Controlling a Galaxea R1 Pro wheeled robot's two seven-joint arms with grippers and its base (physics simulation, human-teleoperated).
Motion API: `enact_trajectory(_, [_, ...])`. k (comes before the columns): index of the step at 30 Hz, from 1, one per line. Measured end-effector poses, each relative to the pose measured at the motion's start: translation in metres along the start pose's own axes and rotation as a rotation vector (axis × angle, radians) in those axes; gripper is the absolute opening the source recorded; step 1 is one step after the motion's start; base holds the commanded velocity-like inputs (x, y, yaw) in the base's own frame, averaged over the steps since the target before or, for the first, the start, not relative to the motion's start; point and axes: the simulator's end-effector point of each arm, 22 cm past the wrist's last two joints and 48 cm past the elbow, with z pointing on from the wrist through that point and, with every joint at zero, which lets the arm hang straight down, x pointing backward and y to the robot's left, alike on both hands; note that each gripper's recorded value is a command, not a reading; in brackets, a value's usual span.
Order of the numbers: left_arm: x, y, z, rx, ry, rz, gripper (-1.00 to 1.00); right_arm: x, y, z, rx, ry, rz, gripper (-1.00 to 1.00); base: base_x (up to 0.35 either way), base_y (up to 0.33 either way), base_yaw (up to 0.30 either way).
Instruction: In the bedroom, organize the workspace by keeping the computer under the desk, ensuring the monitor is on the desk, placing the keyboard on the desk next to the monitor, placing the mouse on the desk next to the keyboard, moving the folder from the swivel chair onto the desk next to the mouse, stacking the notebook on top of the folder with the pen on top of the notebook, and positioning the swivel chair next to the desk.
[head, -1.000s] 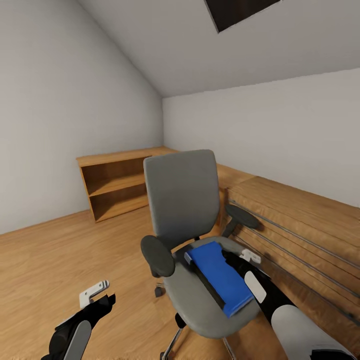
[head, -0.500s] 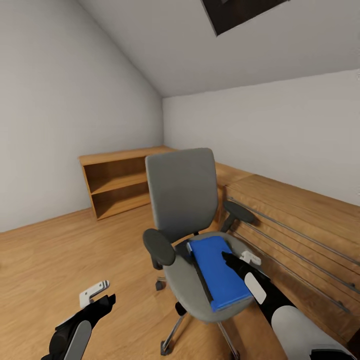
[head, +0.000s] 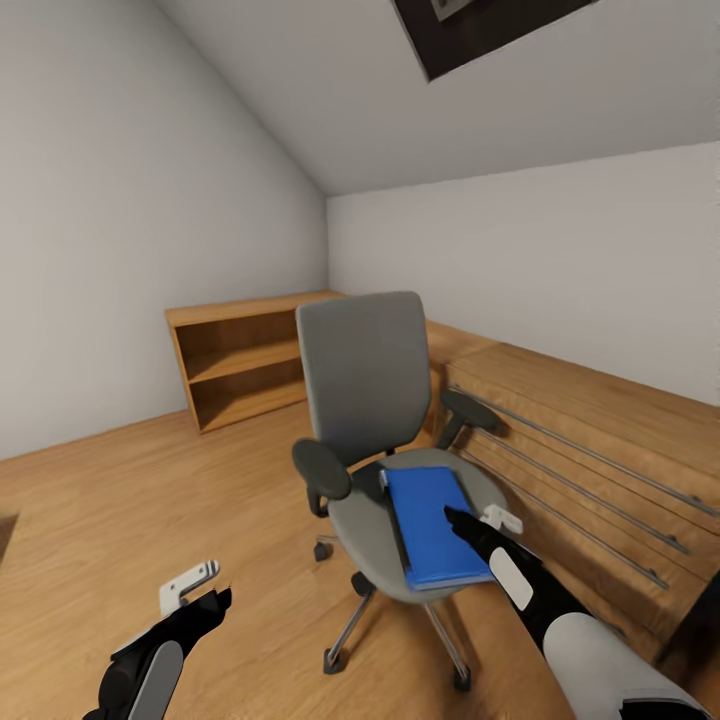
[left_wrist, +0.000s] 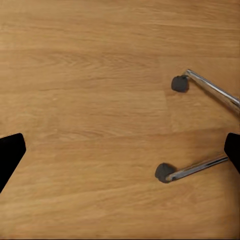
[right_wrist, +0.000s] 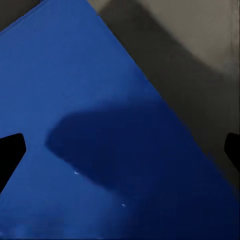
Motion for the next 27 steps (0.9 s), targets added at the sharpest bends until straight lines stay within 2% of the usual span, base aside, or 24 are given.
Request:
enact_trajectory(11, [0.000, 0.000, 0.000, 0.000, 0.000, 0.000, 1.00, 0.000, 0.000, 0.000, 0.001, 0.001, 0.000, 1.00, -0.236, 0.000, 0.000])
enact_trajectory(18, [0.000, 0.000, 0.000, 0.001, 0.001, -0.001, 1.00, 0.001, 0.000, 0.000, 0.000, 0.001, 0.000, 1.00, -0.037, 0.000, 0.000])
enact_trajectory(27, [-0.015, -0.006, -0.011, 0.000, 0.002, -0.001, 1.00, -0.016, 0.010, -0.007, 0.000, 0.000, 0.000, 1.00, -0.001, 0.000, 0.000])
